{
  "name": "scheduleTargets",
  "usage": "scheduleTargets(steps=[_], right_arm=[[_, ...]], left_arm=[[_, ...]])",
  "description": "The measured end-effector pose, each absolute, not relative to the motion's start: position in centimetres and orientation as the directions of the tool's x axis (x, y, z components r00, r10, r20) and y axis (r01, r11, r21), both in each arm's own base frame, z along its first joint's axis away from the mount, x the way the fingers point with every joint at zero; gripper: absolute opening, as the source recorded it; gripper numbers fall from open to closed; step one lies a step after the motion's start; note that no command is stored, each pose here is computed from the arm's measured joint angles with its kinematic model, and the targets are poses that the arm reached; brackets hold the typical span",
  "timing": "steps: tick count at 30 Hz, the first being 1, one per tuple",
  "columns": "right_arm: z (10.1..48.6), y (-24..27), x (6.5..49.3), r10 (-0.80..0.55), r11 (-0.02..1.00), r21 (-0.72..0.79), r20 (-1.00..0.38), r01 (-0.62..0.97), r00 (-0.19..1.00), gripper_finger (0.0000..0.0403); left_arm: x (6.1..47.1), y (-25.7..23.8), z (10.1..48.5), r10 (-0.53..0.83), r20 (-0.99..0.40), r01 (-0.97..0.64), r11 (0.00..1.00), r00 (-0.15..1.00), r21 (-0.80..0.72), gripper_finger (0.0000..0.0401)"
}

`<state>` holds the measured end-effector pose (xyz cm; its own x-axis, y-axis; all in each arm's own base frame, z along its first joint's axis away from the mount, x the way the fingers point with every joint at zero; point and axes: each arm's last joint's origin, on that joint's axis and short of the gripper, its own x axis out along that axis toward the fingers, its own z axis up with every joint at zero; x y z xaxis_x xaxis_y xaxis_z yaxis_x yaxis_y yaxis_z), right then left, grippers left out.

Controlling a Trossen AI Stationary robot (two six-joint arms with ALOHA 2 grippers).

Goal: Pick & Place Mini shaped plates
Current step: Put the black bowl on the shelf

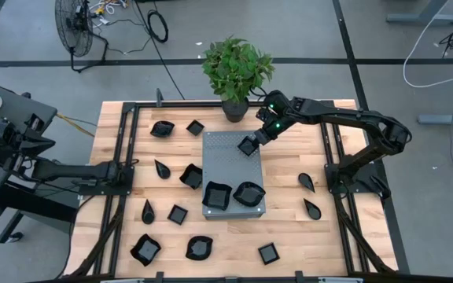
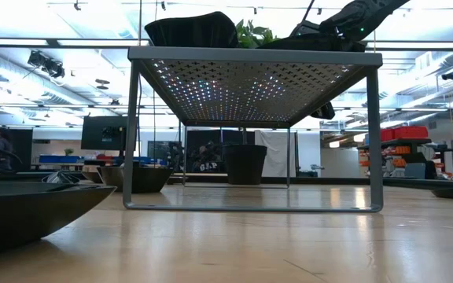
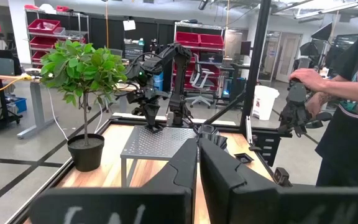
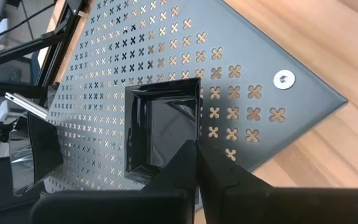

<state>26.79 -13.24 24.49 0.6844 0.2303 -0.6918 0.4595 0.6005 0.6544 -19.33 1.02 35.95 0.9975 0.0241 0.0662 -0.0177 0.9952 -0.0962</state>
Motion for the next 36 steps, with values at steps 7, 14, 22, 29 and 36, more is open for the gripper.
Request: scheduleTargets(steps=[7, 14, 22, 29, 36], right_arm=[[24.57, -13.3, 26.89, 0.225, 0.614, 0.652, -0.684, 0.444, 0.694, 0.0012], [24.65, -13.25, 27.04, 0.222, 0.612, 0.657, -0.677, 0.44, 0.702, 0.0013], [24.64, -13.26, 27.04, 0.215, 0.605, 0.656, -0.681, 0.452, 0.7, 0.0014], [24.63, -13.25, 27.03, 0.215, 0.599, 0.657, -0.682, 0.457, 0.699, 0.0034], [24.61, -13.21, 27.02, 0.218, 0.597, 0.658, -0.683, 0.459, 0.697, 0.0067]], left_arm=[[-19.33, 1.03, 35.95, 0.024, 0.066, -0.017, 0.995, 0.998, -0.097, 0.0023], [-19.33, 1.02, 35.96, 0.024, 0.066, -0.018, 0.995, 0.998, -0.097, 0.0023], [-19.34, 1.02, 35.95, 0.024, 0.067, -0.018, 0.995, 0.997, -0.097, 0.0023], [-19.33, 1.02, 35.96, 0.024, 0.066, -0.018, 0.995, 0.998, -0.096, 0.0023], [-19.33, 1.02, 35.96, 0.024, 0.066, -0.018, 0.995, 0.998, -0.097, 0.0023]])
